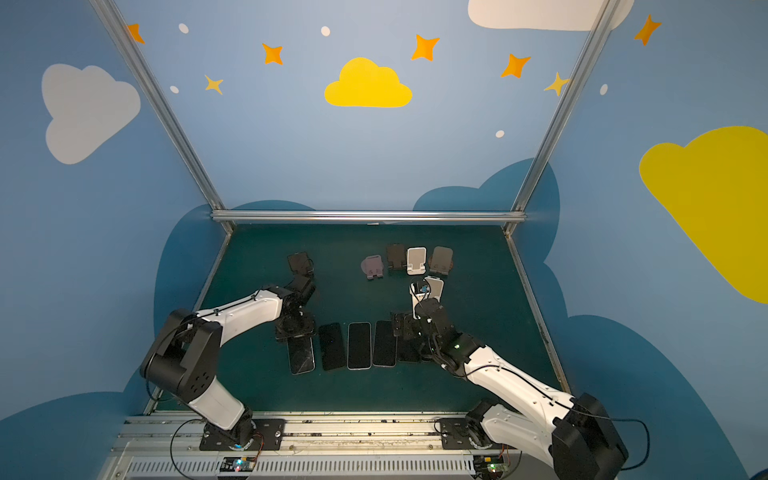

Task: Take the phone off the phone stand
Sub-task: 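Lower the dark phone flat at the end of the phone row and open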

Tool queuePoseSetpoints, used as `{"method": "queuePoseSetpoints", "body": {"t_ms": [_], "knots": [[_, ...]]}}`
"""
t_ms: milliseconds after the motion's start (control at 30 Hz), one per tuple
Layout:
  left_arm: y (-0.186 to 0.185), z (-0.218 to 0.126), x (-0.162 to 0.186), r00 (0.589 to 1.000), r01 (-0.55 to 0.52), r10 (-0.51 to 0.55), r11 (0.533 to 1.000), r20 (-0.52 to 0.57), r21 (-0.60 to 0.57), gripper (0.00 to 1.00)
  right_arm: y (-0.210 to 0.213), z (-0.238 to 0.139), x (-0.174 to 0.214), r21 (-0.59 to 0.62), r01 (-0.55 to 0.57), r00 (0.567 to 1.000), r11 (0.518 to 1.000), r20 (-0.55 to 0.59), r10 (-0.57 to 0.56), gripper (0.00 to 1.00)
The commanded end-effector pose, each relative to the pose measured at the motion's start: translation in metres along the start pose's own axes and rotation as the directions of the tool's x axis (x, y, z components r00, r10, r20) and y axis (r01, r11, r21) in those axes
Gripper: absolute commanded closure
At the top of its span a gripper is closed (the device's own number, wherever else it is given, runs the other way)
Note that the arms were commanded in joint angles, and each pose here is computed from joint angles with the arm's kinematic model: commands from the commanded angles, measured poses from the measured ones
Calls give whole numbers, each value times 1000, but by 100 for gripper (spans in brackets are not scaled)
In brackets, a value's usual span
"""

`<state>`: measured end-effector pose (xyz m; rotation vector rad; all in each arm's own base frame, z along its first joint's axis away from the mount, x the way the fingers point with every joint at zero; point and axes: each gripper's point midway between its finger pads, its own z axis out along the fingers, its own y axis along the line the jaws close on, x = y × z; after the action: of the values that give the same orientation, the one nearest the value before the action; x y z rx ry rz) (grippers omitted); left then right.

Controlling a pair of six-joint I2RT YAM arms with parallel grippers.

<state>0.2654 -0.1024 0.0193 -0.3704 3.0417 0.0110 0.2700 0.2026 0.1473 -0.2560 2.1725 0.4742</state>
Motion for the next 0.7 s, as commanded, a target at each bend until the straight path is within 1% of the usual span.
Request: {"method": "queuePoseSetpoints", "body": {"t_ms": [0,167,333,467,533,600,667], "knots": [[-2,13,18,995,-3,2,1000,-99,-8,42,1,-1,-6,-3,-4,1000,1000,14,4,9],[-4,27,35,977,-41,34,999,-211,-26,41,1,0,-5,-2,-1,1000,1000,9,1,9],[-4,33,42,965,-64,48,996,-259,-54,40,1,-1,-5,-2,1,1000,1000,10,-1,9],[-5,34,32,979,-64,49,995,-199,-70,39,2,-2,-6,-6,-1,1000,1000,10,1,9],[-5,34,24,990,-72,59,993,-128,-93,39,2,-1,-4,-9,1,1000,1000,5,-1,9],[-7,36,19,994,-80,71,992,-87,-102,38,3,-1,-4,-12,0,1000,1000,4,0,9],[-6,38,13,995,-99,93,985,-43,-144,37,3,0,-3,-13,0,1000,1000,-3,0,9]]}}
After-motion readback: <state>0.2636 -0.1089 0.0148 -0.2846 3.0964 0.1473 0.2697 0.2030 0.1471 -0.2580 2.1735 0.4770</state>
